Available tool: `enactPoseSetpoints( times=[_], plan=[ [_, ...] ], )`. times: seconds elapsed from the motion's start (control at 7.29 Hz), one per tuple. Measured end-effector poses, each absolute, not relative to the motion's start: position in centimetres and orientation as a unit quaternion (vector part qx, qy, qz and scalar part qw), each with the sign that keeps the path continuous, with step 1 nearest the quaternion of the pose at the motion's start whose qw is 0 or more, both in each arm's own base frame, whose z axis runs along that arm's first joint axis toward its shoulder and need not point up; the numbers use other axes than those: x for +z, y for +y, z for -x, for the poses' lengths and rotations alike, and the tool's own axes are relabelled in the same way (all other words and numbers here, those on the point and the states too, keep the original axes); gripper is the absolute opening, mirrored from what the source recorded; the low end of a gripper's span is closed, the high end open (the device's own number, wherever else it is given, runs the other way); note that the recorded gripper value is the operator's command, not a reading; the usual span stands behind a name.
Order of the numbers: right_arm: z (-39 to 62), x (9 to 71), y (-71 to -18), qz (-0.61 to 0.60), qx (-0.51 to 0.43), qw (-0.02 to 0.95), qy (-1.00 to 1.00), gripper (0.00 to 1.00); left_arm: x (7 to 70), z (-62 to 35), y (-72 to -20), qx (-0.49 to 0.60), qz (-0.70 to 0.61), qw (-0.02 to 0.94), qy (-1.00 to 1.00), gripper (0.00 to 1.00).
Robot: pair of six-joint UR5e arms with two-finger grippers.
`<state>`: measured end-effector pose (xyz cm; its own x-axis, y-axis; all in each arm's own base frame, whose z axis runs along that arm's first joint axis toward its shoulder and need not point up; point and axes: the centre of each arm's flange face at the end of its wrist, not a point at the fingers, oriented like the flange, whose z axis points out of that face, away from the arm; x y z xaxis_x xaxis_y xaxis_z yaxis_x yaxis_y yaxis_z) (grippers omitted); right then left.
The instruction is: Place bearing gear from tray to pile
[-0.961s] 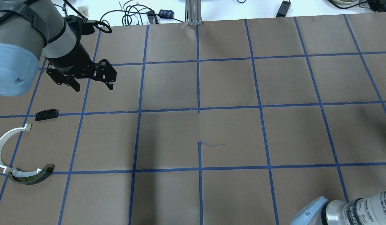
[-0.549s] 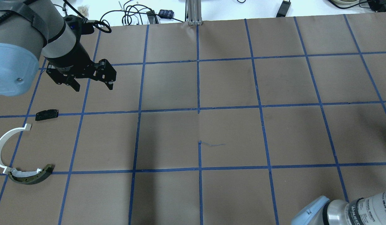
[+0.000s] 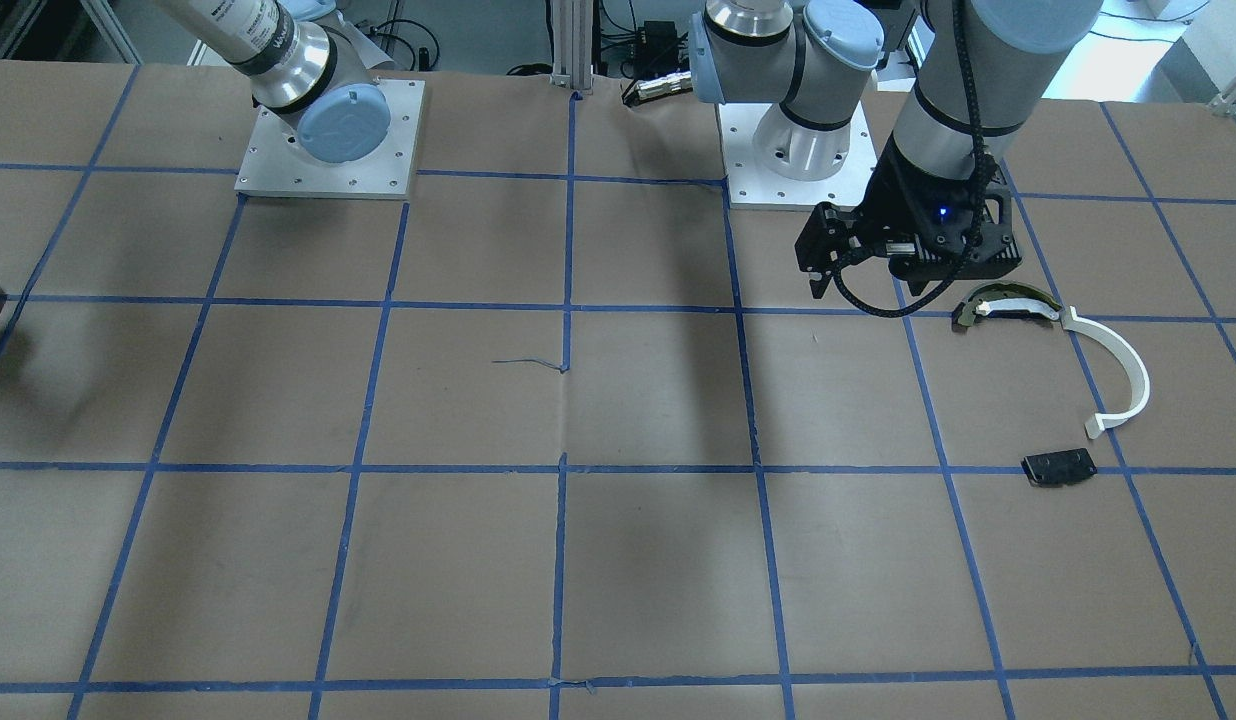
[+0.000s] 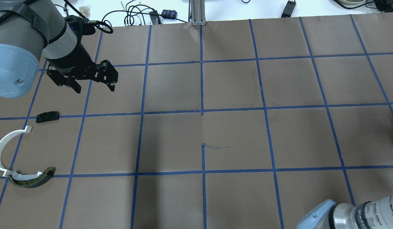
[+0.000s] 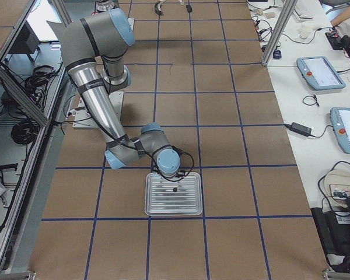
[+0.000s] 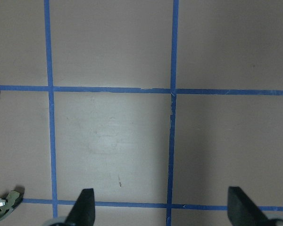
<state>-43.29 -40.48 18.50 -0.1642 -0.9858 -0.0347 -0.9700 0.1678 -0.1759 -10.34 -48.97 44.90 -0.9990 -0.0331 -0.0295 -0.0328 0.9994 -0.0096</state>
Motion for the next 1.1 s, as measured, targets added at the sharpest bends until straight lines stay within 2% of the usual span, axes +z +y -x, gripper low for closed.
enactPoseSetpoints(
  times=[0.82, 1.1],
  plan=[
    [43.08, 18.36, -40.74, 0.652, -0.057, 0.068, 0.753, 0.66, 44.73, 10.35, -49.02, -0.003, 0.017, 0.014, 1.0, 1.0],
    [43.01, 18.28, -40.78, 0.652, -0.058, 0.069, 0.753, 0.56, 44.74, 10.35, -48.99, -0.003, 0.015, 0.015, 1.0, 1.0]
  ],
)
